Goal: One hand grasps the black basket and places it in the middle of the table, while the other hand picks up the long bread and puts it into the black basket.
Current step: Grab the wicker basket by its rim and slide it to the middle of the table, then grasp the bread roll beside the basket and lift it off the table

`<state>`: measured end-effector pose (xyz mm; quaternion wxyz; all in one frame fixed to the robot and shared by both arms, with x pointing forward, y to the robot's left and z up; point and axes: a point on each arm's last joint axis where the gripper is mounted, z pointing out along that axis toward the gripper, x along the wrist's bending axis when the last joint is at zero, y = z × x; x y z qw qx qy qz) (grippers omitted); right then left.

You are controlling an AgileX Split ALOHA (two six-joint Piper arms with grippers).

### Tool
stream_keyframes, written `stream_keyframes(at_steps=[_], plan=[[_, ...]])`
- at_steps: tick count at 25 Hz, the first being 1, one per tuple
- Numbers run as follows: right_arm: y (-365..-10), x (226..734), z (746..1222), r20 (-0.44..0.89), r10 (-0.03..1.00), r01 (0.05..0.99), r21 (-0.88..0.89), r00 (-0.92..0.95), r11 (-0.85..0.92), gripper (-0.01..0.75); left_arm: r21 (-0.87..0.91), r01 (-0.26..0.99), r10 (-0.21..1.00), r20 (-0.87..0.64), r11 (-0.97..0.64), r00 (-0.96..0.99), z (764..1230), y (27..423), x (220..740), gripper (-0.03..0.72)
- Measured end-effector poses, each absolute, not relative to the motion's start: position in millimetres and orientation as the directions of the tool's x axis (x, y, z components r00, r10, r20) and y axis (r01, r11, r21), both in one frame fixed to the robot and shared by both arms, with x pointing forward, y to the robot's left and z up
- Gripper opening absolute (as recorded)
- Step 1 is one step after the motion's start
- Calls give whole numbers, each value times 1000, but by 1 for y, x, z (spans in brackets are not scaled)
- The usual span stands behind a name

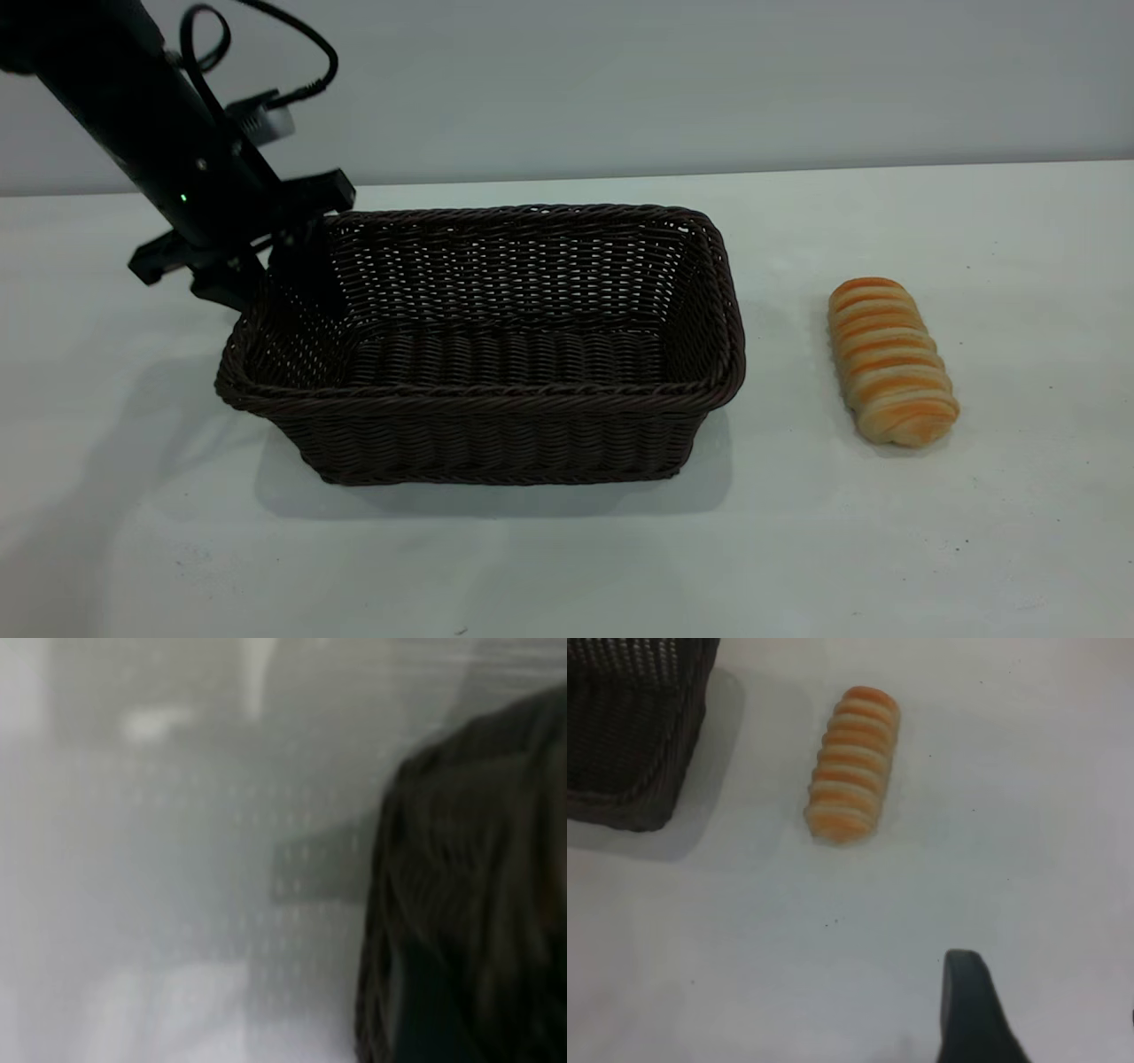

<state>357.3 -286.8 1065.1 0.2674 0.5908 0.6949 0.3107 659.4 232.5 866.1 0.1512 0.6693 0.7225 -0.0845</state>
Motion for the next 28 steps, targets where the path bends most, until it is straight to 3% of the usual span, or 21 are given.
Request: stream_keyframes(at_steps=[4,13,21,28], plan=[[-287,357,1065,-5,987,655,748,-159,109,409,93,995,949,-314,46,-15,890,234,655,508],[-279,374,1057,79,977,694,715,-199,84,409,300,952,983,-150,-54,103,1001,250,634,517],[-262,461,1016,264,934,756,655,-240,9,409,441,896,983,-133,-58,130,1078,254,601,517],[-263,542,967,245,943,789,614,-227,30,409,448,891,982,-120,-78,147,1110,257,573,517]])
